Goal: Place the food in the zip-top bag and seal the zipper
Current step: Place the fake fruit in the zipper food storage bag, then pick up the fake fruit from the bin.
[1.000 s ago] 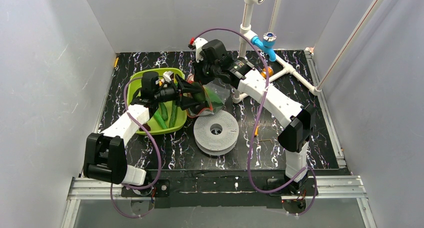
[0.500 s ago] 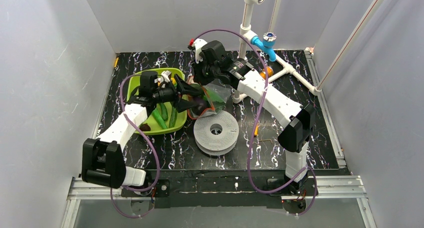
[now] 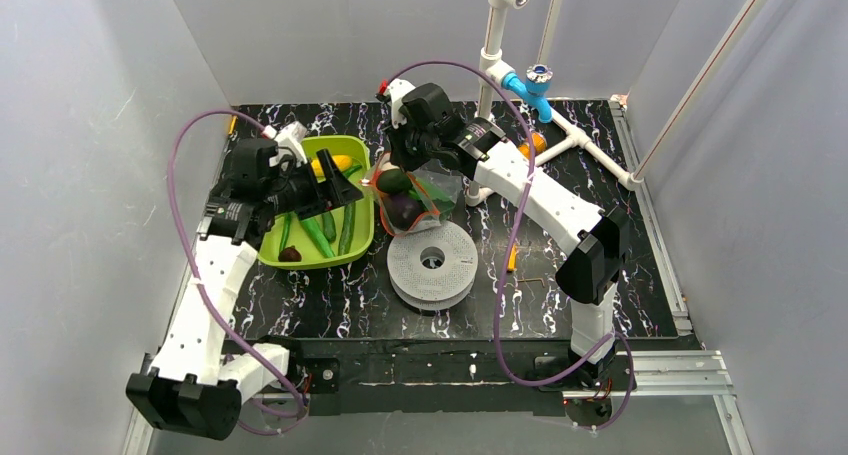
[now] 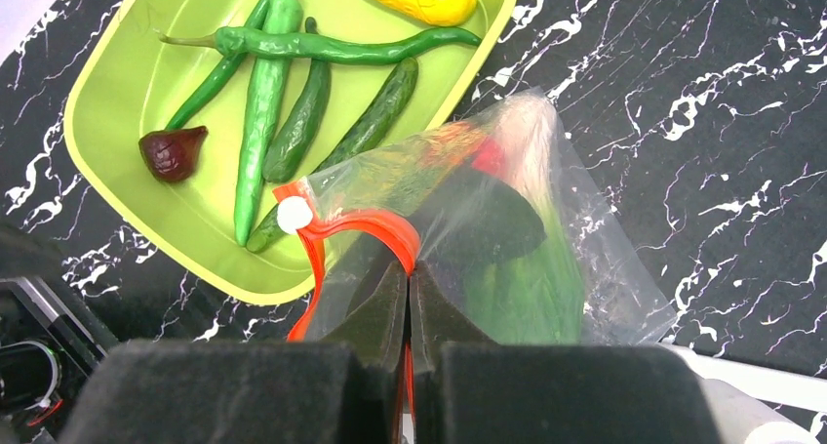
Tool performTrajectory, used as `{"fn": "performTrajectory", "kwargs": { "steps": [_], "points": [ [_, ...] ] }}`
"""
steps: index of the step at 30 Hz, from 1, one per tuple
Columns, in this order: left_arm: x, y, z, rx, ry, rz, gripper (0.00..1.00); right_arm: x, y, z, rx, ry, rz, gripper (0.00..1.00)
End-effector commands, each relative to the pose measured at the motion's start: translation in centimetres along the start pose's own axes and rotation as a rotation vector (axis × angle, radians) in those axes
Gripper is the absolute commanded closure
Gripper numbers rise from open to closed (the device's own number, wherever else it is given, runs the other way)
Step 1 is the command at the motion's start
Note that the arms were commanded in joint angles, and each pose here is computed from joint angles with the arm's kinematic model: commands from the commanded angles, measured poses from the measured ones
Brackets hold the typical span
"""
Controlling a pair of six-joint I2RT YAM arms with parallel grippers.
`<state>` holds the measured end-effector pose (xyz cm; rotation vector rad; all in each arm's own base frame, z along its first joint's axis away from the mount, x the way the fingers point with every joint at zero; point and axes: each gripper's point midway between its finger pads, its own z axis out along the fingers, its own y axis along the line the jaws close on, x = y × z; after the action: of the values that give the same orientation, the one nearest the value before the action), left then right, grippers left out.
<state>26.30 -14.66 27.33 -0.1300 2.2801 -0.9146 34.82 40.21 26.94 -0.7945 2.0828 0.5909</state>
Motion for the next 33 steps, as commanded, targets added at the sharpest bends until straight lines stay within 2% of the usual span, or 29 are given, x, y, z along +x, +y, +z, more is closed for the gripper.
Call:
{"fn": "performTrajectory", "kwargs": {
  "steps": [1,4,9,13,18,21,26,31,33],
  "points": [
    [0.0,7.8,-3.2,-0.445,-0.053,0.108,0.26,-2.9,0.7,-1.2,-0.019,-0.099,-0.016,0.99],
    [-0.2,11.3,-3.3,-0.594,-0.074,0.141,0.21,-2.8,0.8,-1.2,-0.02,-0.096,-0.013,0.99],
    [0.7,15.4,-1.2,-0.715,0.016,0.132,0.21,-2.7,0.6,-1.3,-0.014,-0.092,-0.015,0.99],
    [0.8,17.1,1.4,-0.666,0.07,0.01,0.21,-2.6,0.6,-1.3,-0.013,-0.09,-0.014,0.99],
    [-1.8,17.1,4.8,-0.542,0.044,-0.104,0.21,-2.8,0.7,-1.3,-0.014,-0.091,-0.016,0.99],
    [-4.1,17.5,6.4,-0.411,-0.006,-0.309,0.21,-3.0,0.7,-1.5,-0.012,-0.092,-0.017,0.99],
    [-7.8,20.1,9.5,-0.214,-0.16,-0.656,0.21,-2.9,0.8,-1.6,-0.02,-0.09,-0.01,0.99],
    [-11.6,22.5,11.4,-0.133,-0.377,-0.763,0.22,-2.6,1.0,-1.5,-0.028,-0.08,-0.003,0.99],
    [-12.2,23.5,12.0,-0.144,-0.418,-0.799,0.22,-2.5,0.9,-1.5,-0.025,-0.08,-0.003,0.99]
  ]
}}
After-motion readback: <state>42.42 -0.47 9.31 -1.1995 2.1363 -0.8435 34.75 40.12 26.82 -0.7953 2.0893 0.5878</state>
